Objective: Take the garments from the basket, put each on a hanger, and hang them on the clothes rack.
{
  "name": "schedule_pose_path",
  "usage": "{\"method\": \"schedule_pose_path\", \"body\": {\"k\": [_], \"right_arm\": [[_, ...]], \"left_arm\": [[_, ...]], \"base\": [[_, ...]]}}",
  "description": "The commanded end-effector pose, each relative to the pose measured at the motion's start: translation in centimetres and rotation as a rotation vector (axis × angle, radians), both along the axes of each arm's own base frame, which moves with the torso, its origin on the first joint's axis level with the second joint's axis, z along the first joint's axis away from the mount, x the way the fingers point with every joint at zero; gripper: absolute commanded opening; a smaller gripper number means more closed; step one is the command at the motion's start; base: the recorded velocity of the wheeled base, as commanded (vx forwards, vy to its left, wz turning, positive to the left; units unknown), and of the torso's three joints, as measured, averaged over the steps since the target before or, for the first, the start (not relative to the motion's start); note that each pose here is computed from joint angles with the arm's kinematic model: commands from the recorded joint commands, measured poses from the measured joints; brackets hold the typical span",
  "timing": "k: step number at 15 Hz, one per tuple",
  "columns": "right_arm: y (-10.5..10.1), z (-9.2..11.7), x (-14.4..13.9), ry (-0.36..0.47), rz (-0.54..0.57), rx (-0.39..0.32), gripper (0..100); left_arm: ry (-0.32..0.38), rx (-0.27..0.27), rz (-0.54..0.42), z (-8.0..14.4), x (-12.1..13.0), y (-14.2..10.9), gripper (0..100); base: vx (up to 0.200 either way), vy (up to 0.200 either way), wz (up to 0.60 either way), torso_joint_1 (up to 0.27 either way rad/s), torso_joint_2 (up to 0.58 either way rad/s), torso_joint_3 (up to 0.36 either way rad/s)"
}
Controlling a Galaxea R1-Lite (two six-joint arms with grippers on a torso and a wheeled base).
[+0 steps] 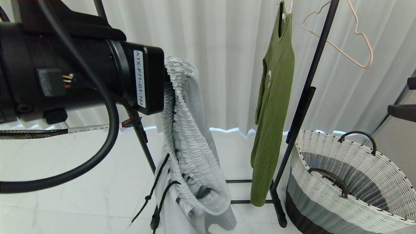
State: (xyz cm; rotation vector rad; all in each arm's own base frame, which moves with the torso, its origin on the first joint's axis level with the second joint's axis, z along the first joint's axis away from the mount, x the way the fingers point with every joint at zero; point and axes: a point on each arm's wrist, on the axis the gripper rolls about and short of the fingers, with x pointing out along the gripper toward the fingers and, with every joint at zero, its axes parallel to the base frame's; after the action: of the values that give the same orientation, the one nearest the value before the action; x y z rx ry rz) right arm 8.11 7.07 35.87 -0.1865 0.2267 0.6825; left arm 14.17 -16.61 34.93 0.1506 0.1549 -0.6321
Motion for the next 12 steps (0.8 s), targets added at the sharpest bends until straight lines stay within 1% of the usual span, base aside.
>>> {"method": "schedule_pose_path", "body": {"k": [1, 3, 4, 7, 8, 9, 10, 12], "right_arm": [[-0.4, -0.5, 0.2, 0.010, -0.062, -0.021, 100], [-1.4, -1.2, 0.8, 0.031, -0.275, -0.102, 100], [-1.8, -1.4, 0.7, 0.045, -0.317, -0.125, 100], [-2.7, -2.5, 0.6, 0.079, -0.387, -0.159, 100], [-3.1, -2.8, 0.7, 0.084, -0.422, -0.179, 100], [-3.5, -3.3, 0.9, 0.087, -0.463, -0.219, 100], [-3.9, -3.5, 1.0, 0.079, -0.488, -0.242, 100], [-4.4, -3.6, 1.0, 0.082, -0.534, -0.243, 100]], "left_arm": [[0.001, 0.004, 0.003, -0.1, 0.0, 0.0, 0], [0.001, 0.012, 0.009, -0.2, 0.1, 0.2, 0], [0.004, 0.015, 0.028, -0.3, 0.5, 0.4, 0], [0.014, 0.028, 0.067, -0.7, 1.2, 0.9, 0], [0.009, 0.041, 0.068, -0.8, 1.1, 1.0, 0], [-0.004, 0.058, 0.084, -0.8, 1.1, 1.1, 0], [-0.012, 0.071, 0.104, -0.8, 1.2, 1.3, 0], [-0.022, 0.070, 0.126, -0.6, 1.4, 1.6, 0]], "base": [[0.000, 0.000, 0.00, 0.000, 0.00, 0.000], [0.000, 0.000, 0.00, 0.000, 0.00, 0.000], [0.000, 0.000, 0.00, 0.000, 0.00, 0.000], [0.000, 0.000, 0.00, 0.000, 0.00, 0.000], [0.000, 0.000, 0.00, 0.000, 0.00, 0.000], [0.000, 0.000, 0.00, 0.000, 0.00, 0.000], [0.000, 0.000, 0.00, 0.000, 0.00, 0.000], [0.000, 0.000, 0.00, 0.000, 0.00, 0.000]]}}
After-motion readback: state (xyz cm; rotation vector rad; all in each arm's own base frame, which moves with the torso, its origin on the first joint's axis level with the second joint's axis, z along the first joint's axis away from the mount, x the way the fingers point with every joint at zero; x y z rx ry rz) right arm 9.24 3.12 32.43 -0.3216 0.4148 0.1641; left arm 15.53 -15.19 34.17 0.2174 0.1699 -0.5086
